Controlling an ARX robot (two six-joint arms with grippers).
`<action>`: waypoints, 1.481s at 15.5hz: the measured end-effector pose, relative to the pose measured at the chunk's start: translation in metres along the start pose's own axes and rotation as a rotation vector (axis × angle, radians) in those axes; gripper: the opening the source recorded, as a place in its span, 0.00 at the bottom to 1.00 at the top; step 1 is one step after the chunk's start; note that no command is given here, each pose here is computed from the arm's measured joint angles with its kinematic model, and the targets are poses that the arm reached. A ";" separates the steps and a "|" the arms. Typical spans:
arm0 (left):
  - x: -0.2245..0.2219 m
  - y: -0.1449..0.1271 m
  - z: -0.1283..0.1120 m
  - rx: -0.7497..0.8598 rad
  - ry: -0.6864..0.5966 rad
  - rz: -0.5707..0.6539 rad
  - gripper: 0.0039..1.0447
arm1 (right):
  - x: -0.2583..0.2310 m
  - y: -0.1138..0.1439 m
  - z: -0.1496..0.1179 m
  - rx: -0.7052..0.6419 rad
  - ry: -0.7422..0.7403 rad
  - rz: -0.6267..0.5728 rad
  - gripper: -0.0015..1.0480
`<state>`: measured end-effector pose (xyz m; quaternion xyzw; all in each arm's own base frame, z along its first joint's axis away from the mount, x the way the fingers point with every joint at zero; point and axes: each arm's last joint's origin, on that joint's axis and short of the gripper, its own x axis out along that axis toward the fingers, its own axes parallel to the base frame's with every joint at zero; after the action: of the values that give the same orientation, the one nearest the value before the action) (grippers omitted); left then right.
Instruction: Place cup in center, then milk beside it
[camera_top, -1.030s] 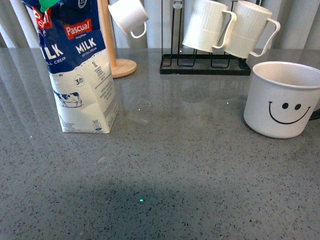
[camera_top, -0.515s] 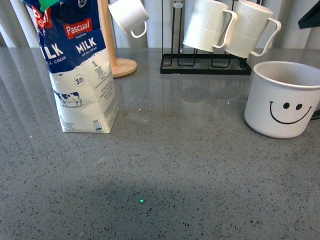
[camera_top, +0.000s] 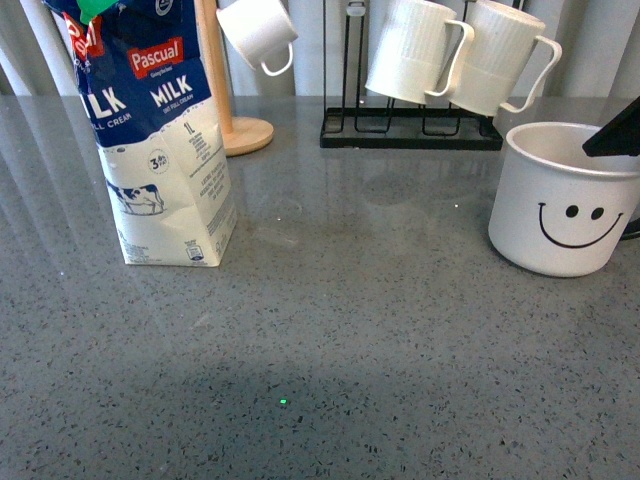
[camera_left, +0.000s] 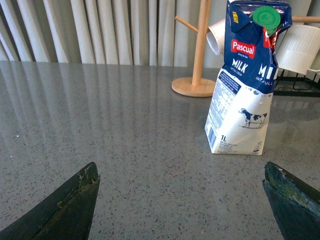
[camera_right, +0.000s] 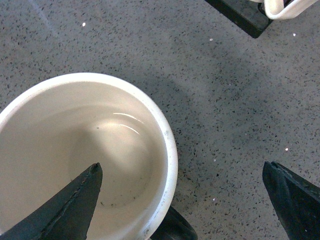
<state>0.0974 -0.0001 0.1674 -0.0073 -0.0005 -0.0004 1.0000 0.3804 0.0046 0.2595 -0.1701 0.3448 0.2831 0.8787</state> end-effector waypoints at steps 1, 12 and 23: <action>0.000 0.000 0.000 0.000 0.000 0.000 0.94 | 0.001 -0.001 -0.001 -0.012 0.005 0.008 0.94; 0.000 0.000 0.000 0.000 0.000 0.000 0.94 | 0.010 0.004 0.006 -0.065 -0.014 0.045 0.07; 0.000 0.000 0.000 0.000 0.000 0.000 0.94 | -0.014 0.018 0.036 -0.054 -0.124 0.089 0.03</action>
<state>0.0974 -0.0001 0.1674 -0.0073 -0.0005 -0.0004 1.0000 0.3792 0.0309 0.2931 -0.1605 0.2890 0.3410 0.8800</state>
